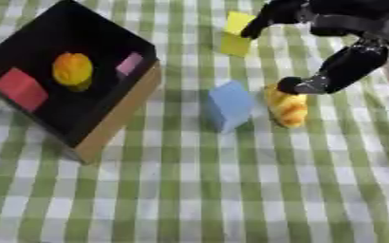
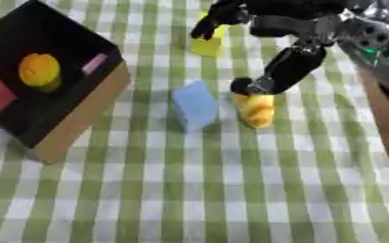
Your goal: Pick up objects on the table and place them in the box.
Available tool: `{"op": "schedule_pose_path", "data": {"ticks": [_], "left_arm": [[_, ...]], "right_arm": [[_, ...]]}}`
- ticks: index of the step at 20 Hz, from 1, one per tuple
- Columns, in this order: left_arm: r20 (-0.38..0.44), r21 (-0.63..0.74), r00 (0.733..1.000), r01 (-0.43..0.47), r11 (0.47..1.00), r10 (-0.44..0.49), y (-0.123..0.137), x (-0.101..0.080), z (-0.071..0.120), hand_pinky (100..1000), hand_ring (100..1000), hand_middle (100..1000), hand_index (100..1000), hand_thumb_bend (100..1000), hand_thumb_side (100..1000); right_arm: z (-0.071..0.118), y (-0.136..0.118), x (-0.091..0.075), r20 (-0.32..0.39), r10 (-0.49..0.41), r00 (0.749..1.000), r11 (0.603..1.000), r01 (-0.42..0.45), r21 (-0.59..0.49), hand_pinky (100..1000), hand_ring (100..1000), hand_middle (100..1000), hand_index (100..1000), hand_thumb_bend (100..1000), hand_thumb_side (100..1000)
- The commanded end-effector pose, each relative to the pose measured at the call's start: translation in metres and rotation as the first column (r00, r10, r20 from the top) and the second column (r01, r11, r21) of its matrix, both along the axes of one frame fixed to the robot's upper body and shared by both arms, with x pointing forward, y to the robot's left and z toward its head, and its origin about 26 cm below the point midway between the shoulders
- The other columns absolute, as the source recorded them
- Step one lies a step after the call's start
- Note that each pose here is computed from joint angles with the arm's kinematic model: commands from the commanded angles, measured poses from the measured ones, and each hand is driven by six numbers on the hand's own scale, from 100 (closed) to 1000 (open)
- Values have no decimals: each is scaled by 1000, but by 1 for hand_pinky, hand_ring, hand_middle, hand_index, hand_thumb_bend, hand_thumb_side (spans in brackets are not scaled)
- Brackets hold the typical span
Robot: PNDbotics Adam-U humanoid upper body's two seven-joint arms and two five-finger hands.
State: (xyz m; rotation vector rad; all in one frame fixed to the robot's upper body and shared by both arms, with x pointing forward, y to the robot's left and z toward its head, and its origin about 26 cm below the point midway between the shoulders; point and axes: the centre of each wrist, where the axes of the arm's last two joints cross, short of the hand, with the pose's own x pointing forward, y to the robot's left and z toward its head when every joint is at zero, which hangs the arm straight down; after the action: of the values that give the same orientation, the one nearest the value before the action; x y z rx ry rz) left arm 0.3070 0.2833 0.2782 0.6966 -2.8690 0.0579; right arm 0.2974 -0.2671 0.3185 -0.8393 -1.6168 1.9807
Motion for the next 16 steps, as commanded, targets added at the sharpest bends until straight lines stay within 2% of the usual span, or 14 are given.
{"op": "schedule_pose_path", "data": {"ticks": [1,16], "left_arm": [[30,17,999,-12,1000,11,3,-4,9,796,792,764,824,403,673],[20,10,1000,1,1000,-1,1,-4,6,795,795,765,823,394,680]], "right_arm": [[7,-7,-6,41,-42,998,999,43,-32,849,844,757,894,390,100],[-27,-36,15,-8,-220,975,974,220,-58,849,850,770,898,405,100]]}}
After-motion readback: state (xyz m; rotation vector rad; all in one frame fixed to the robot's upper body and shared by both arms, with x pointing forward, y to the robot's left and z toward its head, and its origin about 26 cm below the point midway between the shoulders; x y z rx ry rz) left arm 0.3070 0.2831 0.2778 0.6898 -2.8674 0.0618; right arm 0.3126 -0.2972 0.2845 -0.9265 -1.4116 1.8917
